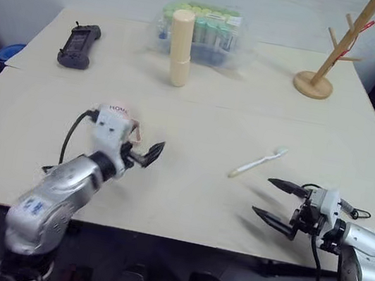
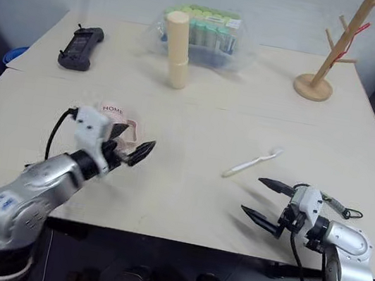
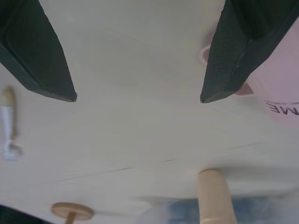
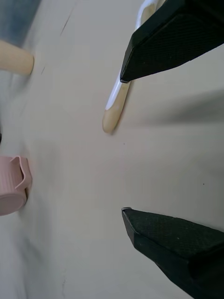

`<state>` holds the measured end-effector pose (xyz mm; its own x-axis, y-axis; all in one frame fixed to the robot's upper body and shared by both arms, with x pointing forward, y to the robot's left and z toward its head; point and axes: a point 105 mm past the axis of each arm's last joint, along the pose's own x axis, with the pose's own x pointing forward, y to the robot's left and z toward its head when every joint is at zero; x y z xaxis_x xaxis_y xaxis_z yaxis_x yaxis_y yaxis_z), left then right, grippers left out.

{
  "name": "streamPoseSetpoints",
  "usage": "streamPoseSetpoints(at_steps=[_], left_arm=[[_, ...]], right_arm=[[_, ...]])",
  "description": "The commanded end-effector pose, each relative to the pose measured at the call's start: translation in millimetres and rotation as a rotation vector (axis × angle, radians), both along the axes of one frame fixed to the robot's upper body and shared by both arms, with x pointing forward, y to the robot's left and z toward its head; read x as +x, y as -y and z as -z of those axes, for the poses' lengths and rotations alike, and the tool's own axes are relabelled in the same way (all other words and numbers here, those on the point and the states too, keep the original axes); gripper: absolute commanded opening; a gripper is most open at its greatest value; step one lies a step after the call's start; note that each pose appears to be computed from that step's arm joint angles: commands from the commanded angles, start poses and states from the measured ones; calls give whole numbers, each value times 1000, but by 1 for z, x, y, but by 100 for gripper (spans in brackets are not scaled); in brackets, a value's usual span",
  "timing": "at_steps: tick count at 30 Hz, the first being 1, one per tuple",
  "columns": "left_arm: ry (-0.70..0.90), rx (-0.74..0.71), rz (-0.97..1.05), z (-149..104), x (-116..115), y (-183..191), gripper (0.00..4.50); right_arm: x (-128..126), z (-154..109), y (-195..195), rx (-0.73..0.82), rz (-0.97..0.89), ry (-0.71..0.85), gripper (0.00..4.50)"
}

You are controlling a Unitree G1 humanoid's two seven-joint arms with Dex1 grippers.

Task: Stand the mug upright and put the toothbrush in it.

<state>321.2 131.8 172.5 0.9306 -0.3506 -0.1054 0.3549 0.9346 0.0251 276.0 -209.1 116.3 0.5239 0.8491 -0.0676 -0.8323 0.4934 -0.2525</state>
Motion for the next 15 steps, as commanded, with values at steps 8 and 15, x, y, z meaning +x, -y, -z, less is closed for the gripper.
streamPoseSetpoints(at_steps=[8, 15], left_arm=[[-197, 43, -293, 4, 40, -7, 450], [-397, 108, -360, 33, 49, -30, 450]], right_arm=[[-2, -43, -36, 112, -111, 103, 446], [-7, -76, -85, 225, -255, 249, 446]])
